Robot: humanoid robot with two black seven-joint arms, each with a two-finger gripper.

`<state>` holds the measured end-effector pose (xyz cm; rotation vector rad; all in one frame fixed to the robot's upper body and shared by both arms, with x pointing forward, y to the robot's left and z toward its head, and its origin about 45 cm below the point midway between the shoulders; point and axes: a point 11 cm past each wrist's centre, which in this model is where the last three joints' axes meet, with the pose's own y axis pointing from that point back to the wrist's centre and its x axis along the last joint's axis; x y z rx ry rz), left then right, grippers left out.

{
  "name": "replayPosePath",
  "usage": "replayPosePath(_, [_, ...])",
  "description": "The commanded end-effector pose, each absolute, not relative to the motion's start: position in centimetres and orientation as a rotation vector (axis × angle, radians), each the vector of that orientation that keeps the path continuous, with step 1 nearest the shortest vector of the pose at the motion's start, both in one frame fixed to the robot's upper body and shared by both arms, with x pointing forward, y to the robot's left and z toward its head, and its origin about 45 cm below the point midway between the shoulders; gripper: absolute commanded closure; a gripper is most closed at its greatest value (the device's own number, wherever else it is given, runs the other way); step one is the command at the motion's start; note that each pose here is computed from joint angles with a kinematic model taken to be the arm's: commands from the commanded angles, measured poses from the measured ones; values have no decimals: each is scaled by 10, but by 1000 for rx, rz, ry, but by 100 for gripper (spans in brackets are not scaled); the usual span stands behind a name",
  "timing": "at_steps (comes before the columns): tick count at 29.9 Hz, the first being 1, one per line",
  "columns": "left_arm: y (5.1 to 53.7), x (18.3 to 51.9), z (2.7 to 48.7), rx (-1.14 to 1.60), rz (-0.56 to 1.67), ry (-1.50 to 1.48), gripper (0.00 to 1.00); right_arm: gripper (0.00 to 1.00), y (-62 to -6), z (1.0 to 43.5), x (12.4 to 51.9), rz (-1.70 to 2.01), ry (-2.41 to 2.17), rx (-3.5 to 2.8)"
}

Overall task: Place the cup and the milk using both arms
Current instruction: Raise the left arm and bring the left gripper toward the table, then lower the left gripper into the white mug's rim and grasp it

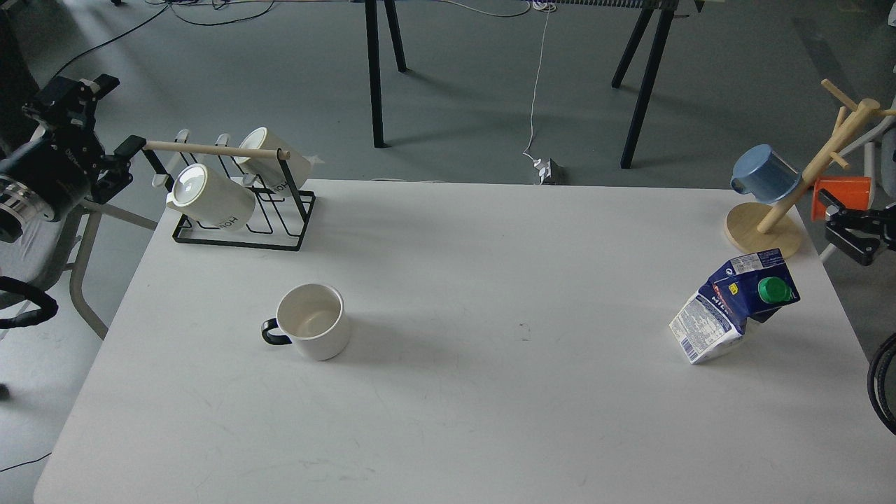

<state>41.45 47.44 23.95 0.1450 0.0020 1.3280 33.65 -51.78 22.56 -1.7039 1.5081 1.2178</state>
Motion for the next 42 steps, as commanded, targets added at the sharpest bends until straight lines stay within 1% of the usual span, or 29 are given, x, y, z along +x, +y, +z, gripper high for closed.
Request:
replayPosePath(1, [476,415,241,124,1342,8,0,1,-517,225,337,1219,1507,-1703])
replayPosePath(8, [482,416,248,112,1357,0,0,1,-518,225,336,1219,1510,-1700])
replayPosePath(13, [491,418,256,36,1410,4,0,1,-518,225,336,1219,1510,-1700])
replayPosePath(16, [491,417,256,72,1396,-10,0,1,-515,224,338,1223,1501,-1702])
replayPosePath(19, [486,419,256,171,1344,-58,0,1,-517,227,339,1211,1496,-1699])
replayPosePath(22, [471,429,267,350,1223,-180,0,1,-516,226,339,1212,1495,-1699])
replayPosePath(25, [456,433,274,524,1084,-298,0,1,-516,226,338,1213,1494,-1697])
replayPosePath(29, [420,423,292,644,847,-458,0,1,-514,222,338,1222,1489,-1689])
replayPosePath(32, [384,408,296,716,645,-578,0,1,-515,221,338,1224,1493,-1685])
replayPosePath(34, [363,400,288,779,516,-654,0,1,-518,220,336,1222,1505,-1676])
replayPosePath(38, [342,394,260,932,320,-774,0,1,-526,219,334,1216,1530,-1660])
replayPosePath(42, [324,390,222,983,218,-787,0,1,-527,216,331,1224,1539,-1656])
